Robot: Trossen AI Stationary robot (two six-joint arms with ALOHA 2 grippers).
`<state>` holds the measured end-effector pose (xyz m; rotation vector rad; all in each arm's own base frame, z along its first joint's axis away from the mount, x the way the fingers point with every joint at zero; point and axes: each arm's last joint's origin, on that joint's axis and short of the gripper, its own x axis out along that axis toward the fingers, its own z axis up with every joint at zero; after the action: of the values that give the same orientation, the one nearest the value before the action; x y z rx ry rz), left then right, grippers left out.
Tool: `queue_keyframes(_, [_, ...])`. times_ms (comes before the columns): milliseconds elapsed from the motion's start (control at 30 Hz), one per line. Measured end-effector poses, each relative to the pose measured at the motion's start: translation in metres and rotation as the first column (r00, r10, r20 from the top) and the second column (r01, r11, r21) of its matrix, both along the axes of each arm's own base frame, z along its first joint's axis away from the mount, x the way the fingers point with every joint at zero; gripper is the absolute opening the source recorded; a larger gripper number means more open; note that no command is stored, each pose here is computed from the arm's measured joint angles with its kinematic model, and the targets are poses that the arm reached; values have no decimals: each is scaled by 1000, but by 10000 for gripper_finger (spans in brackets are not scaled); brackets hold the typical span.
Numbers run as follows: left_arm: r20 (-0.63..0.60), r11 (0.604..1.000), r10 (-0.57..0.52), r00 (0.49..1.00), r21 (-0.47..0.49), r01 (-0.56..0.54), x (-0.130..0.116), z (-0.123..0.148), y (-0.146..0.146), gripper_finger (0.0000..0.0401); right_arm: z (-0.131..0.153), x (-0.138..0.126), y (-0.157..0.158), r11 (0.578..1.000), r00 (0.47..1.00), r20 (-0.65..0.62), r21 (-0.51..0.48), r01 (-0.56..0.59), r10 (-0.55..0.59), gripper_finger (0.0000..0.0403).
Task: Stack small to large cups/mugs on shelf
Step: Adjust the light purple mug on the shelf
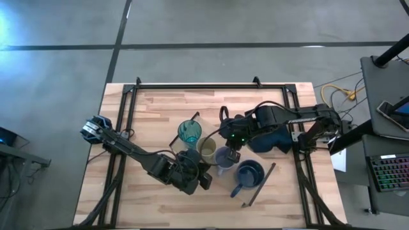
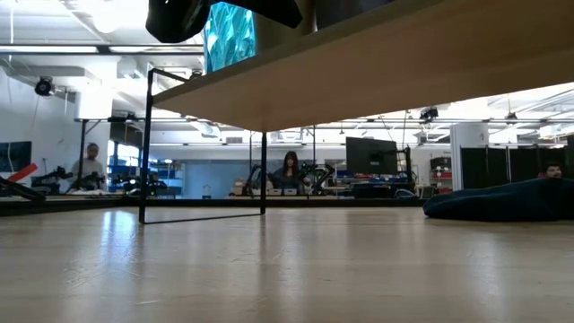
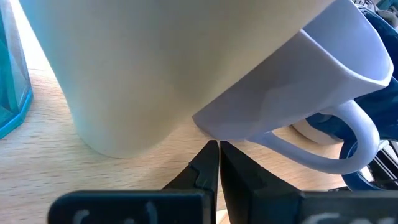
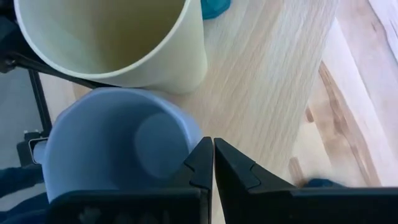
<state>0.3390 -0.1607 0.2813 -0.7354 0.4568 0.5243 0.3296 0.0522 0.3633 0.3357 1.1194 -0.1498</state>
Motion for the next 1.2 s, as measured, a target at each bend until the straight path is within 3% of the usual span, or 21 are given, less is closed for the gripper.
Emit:
queue_keyframes(533, [19, 1000, -2, 1000, -10, 2, 1, 1, -1, 0, -2, -12, 1, 999, 993, -109, 31, -31, 34, 8])
queue_keyframes(767, [19, 1000, -2, 1000, -11, 2, 1, 0, -1, 0, 3, -17, -4, 995, 996, -81, -89, 40, -47, 8])
queue_keyframes(967, [54, 1000, 16, 998, -3, -16, 3, 4, -1, 0, 8, -10, -5, 998, 998, 12, -36, 60, -60, 8])
queue_keyframes(1200, [83, 1000, 13, 996, -1, -13, 5, 5, -1, 0, 8, -5, -2, 999, 999, 32, 36, 23, -24, 8])
